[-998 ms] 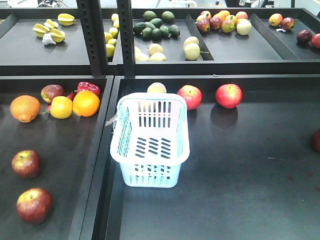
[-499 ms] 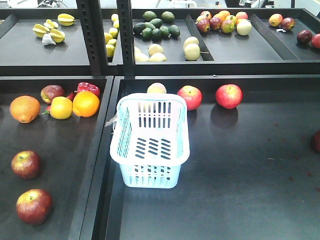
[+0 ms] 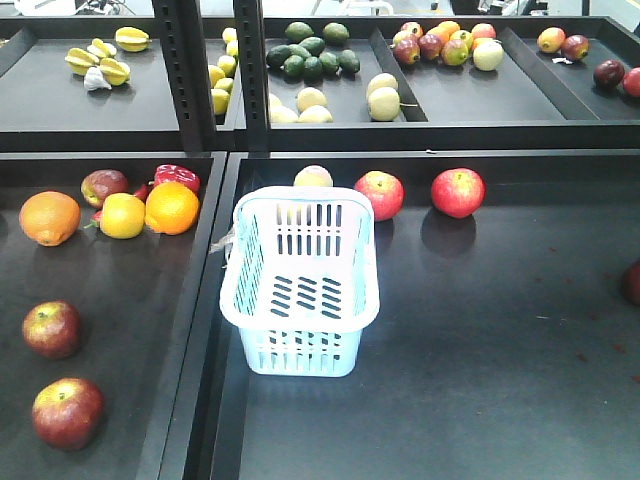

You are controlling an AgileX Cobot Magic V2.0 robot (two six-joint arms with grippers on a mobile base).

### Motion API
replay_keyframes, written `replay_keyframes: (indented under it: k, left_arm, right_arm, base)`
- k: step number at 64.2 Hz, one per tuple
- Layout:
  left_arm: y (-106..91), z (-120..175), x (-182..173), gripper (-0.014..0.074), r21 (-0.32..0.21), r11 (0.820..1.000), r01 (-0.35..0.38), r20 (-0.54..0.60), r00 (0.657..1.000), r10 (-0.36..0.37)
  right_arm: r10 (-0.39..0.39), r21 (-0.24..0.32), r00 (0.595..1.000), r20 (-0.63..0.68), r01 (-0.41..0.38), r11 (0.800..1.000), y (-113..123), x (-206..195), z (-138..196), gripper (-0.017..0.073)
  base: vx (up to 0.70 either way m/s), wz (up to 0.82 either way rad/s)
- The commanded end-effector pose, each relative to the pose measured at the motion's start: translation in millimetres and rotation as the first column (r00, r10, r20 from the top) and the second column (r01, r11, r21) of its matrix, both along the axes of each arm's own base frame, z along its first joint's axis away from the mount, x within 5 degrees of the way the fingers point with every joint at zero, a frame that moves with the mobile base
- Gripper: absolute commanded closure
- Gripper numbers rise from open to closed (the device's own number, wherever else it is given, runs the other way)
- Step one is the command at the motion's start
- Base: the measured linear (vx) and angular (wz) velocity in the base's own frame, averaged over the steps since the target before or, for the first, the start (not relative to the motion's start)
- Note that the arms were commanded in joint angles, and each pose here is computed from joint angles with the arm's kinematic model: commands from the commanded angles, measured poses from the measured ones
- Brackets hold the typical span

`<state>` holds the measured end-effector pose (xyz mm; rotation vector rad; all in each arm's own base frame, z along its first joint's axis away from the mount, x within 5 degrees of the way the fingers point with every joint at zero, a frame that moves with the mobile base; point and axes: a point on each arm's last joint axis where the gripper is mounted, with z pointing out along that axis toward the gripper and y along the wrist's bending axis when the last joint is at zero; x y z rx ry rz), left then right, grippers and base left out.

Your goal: Pick three apples into basket with both arms

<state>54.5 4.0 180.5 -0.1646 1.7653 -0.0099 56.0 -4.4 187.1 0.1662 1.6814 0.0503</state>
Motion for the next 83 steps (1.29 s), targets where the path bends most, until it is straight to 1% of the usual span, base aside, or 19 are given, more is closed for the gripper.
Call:
replay_keyframes:
  k: [1, 24, 28, 32, 37, 42, 45, 48, 52, 60, 63, 65, 68, 71, 77, 78, 80, 81, 83]
  left_arm:
    - [0.5, -1, 1, 0.06, -0.011, 1.0, -0.008, 0.064, 0.998, 0.008]
    - [0.9, 3, 1, 0.06, -0.003, 1.0, -0.011, 0.101, 0.995, 0.011]
    - [0.7, 5, 1, 0.06, -0.04, 0.999, -0.011, 0.124, 0.992, 0.016]
    - [0.0, 5, 2, 0.06, -0.138, 0.99, -0.01, 0.14, 0.99, 0.029]
    - [-1.2, 6, 2, 0.06, -0.287, 0.958, -0.004, 0.149, 0.988, 0.048]
    - [-2.7, 6, 2, 0.06, -0.468, 0.884, 0.006, 0.155, 0.985, 0.076]
    - [-3.4, 7, 2, 0.06, -0.544, 0.839, 0.012, 0.156, 0.984, 0.087]
    - [-4.0, 7, 2, 0.06, -0.595, 0.804, 0.018, 0.157, 0.983, 0.094]
    - [-4.5, 7, 2, 0.06, -0.633, 0.774, 0.024, 0.158, 0.983, 0.098]
    - [-4.7, 9, 2, 0.06, -0.641, 0.767, 0.029, 0.163, 0.982, 0.1]
    - [-4.8, 11, 2, 0.06, -0.669, 0.743, 0.034, 0.167, 0.98, 0.106]
    - [-4.9, 12, 2, 0.06, -0.7, 0.713, 0.039, 0.17, 0.979, 0.114]
    - [-5.0, 13, 2, 0.06, -0.766, 0.641, 0.048, 0.172, 0.976, 0.132]
    - [-4.9, 14, 2, 0.06, -0.845, 0.53, 0.064, 0.174, 0.972, 0.159]
    - [-4.8, 16, 2, 0.06, -0.938, 0.334, 0.092, 0.165, 0.967, 0.195]
    - [-5.0, 17, 2, 0.06, -0.953, 0.288, 0.098, 0.16, 0.967, 0.2]
    - [-5.4, 17, 2, 0.06, -0.97, 0.218, 0.106, 0.151, 0.967, 0.205]
    - [-5.9, 17, 2, 0.06, -0.98, 0.165, 0.112, 0.145, 0.968, 0.207]
    - [-6.6, 18, 2, 0.06, -0.989, 0.094, 0.118, 0.136, 0.969, 0.207]
  right_arm:
    - [0.005, -0.019, 0.998, 0.069, -0.003, 1.0, 0, 0, 2, 0.0561]
    - [0.005, -0.019, 0.998, 0.069, -0.003, 1.0, 0, 0, 2, 0.0561]
    - [0.005, -0.019, 0.998, 0.069, -0.003, 1.0, 0, 0, 2, 0.0561]
    - [0.005, -0.019, 0.998, 0.069, -0.003, 1.0, 0, 0, 2, 0.0561]
    - [0.005, -0.019, 0.998, 0.069, -0.003, 1.0, 0, 0, 2, 0.0561]
    - [0.005, -0.019, 0.998, 0.069, -0.003, 1.0, 0, 0, 2, 0.0561]
    - [0.005, -0.019, 0.998, 0.069, -0.003, 1.0, 0, 0, 2, 0.0561]
    - [0.005, -0.019, 0.998, 0.069, -0.003, 1.0, 0, 0, 2, 0.0561]
    - [0.005, -0.019, 0.998, 0.069, -0.003, 1.0, 0, 0, 2, 0.0561]
    - [0.005, -0.019, 0.998, 0.069, -0.003, 1.0, 0, 0, 2, 0.0561]
    - [0.005, -0.019, 0.998, 0.069, -0.003, 1.0, 0, 0, 2, 0.0561]
    - [0.005, -0.019, 0.998, 0.069, -0.003, 1.0, 0, 0, 2, 0.0561]
    - [0.005, -0.019, 0.998, 0.069, -0.003, 1.0, 0, 0, 2, 0.0561]
    - [0.005, -0.019, 0.998, 0.069, -0.003, 1.0, 0, 0, 2, 0.0561]
    - [0.005, -0.019, 0.998, 0.069, -0.003, 1.0, 0, 0, 2, 0.0561]
    - [0.005, -0.019, 0.998, 0.069, -0.003, 1.0, 0, 0, 2, 0.0561]
    - [0.005, -0.019, 0.998, 0.069, -0.003, 1.0, 0, 0, 2, 0.0561]
    - [0.005, -0.019, 0.998, 0.069, -0.003, 1.0, 0, 0, 2, 0.0561]
    - [0.005, -0.019, 0.998, 0.069, -0.003, 1.0, 0, 0, 2, 0.0561]
  base:
    - [0.0, 0.0]
    - [0.0, 0.0]
    - [0.0, 0.0]
    - [0.0, 0.0]
    - [0.0, 0.0]
    - [0.0, 0.0]
    - [0.0, 0.0]
    - [0.0, 0.0]
    - [0.0, 0.0]
    - [0.0, 0.0]
    - [0.0, 0.0]
    - [0.0, 0.0]
    - [0.0, 0.0]
    - [0.0, 0.0]
    - [0.0, 0.0]
    - [0.0, 0.0]
    - [0.0, 0.0]
    - [0.0, 0.0]
    - [0.0, 0.0]
